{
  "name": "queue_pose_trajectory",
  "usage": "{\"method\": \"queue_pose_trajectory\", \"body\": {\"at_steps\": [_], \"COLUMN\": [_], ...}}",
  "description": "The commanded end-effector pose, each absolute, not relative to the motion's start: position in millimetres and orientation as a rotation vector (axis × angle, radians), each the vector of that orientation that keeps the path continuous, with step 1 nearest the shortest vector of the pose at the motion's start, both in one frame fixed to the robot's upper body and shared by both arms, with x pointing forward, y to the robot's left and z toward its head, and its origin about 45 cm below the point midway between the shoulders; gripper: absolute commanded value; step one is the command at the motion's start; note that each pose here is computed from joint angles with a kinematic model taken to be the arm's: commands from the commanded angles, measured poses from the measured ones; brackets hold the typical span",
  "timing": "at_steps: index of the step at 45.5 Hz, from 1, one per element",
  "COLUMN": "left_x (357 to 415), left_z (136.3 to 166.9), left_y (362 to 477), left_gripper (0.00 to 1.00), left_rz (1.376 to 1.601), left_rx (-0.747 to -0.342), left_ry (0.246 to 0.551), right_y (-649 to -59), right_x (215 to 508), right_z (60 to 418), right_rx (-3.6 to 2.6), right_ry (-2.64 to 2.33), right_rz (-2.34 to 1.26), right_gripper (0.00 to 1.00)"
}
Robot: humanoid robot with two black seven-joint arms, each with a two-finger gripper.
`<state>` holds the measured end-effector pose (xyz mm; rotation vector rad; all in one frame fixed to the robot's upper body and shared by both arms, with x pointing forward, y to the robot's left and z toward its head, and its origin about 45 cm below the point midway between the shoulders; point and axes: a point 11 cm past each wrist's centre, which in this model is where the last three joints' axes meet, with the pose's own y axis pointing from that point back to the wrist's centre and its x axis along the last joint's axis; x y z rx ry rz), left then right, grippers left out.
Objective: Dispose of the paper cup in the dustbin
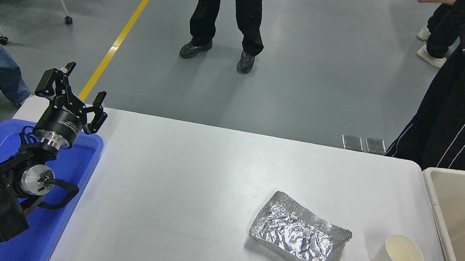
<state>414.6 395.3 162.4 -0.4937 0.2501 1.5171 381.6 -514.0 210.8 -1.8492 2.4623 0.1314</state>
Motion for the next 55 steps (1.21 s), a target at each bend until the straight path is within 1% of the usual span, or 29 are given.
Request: {"method": "queue_pose_trajectory", "body": {"at_steps": [1,12,19,28,38,43,51,55], "left_x": [414.6,414.6,414.6,414.6,414.6,414.6,414.6,414.6], "left_z": [162.4,162.4,162.4,162.4,162.4,162.4,162.4,162.4], "left_y": [395.3,395.3,395.3,395.3,395.3,395.3,395.3,395.3], "left_gripper": [1.0,1.0,1.0,1.0,1.0,1.0,1.0,1.0], "left_rz": [1.517,1.517,1.517,1.517,1.517,1.517,1.517,1.517], "left_rx": [-0.494,-0.494,-0.494,-0.494,-0.494,-0.494,-0.494,-0.494], "left_ry": [0.25,0.25,0.25,0.25,0.25,0.25,0.25,0.25], "right_y": [-540.2,-541.9,-529.8,-505.6,-470.6,-457.5,-436.1,-428.8], "right_x": [374.9,377.5,383.7,389.2,387.8,380.9,357.1,341.2], "right_z": [234.6,246.6,252.2,264.7,279.0,276.4,256.2,242.3], "right_rx": [-1.974,-2.508,-2.905,-3.342,-3.666,-3.77,-3.932,-4.014], "right_ry": [2.552,2.645,2.531,2.225,1.706,1.467,1.068,0.876], "right_rz": [-0.012,-0.289,-0.44,-0.781,-1.225,-1.355,-1.395,-1.356], "right_gripper": [1.0,1.0,1.0,1.0,1.0,1.0,1.0,1.0]}}
